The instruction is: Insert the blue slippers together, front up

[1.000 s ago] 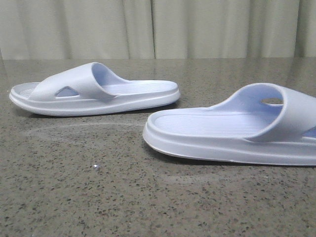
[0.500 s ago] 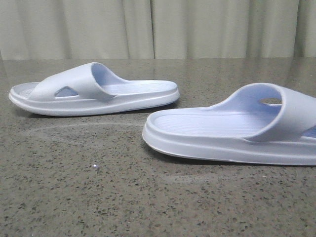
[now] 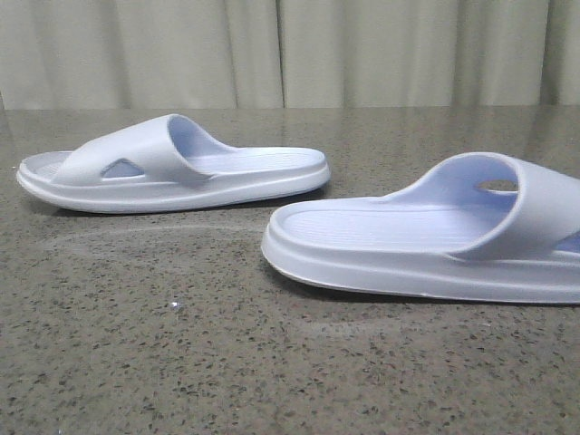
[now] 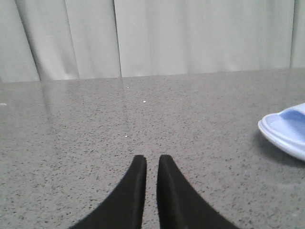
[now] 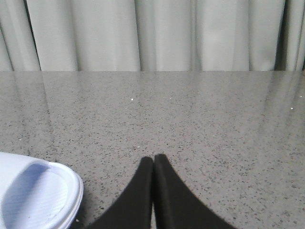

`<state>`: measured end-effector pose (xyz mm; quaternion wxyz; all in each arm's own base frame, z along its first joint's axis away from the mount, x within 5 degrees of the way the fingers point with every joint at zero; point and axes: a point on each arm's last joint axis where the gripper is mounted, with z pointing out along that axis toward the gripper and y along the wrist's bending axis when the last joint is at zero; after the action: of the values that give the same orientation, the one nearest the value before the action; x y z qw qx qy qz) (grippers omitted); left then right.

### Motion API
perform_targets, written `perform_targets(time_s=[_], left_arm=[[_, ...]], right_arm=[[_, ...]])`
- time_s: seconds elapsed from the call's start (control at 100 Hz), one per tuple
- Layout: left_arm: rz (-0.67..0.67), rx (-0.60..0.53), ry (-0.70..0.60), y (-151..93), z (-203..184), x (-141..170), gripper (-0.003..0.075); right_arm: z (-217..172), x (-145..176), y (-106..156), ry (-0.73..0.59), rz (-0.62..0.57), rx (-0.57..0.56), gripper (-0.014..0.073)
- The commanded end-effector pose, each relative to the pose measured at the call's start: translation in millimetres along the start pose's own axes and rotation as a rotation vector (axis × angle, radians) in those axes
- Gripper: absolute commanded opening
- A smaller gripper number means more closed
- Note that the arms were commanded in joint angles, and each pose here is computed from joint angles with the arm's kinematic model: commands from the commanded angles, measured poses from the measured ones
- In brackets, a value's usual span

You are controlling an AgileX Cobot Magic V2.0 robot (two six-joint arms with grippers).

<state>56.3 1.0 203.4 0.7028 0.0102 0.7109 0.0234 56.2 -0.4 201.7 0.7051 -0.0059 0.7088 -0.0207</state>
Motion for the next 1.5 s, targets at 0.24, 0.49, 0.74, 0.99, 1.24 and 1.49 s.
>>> perform_targets(time_s=[0.24,0.49,0.74,0.99,1.24,1.49], left_arm=[[-0.382,0.009,-0.132,1,-2,-9,0.0015],[-0.73,0.028,-0.14,2,-3,-13,0.0015],[-0.56,0.074,-0.033,-4,3,-49,0.0015],[-0.354,0.093,0.256,-6,44,-102,0.0015],[-0.301,0.153,0.422,-13,63,-103,0.0017],[-0.3,0.231,0.431,-20,62,-104,0.013]], right_arm=[[0,-2,-2,-0.085,0.295,0.011,-0.0078],[-1,-10,-2,-0.1,0.561,-0.012,-0.0078],[5,-52,-1,-0.085,0.484,-0.032,-0.0078],[54,-76,13,0.378,0.364,-0.142,-0.0078],[68,-76,20,0.551,0.368,-0.202,-0.0069],[65,-73,22,0.597,0.366,-0.226,0.0201]])
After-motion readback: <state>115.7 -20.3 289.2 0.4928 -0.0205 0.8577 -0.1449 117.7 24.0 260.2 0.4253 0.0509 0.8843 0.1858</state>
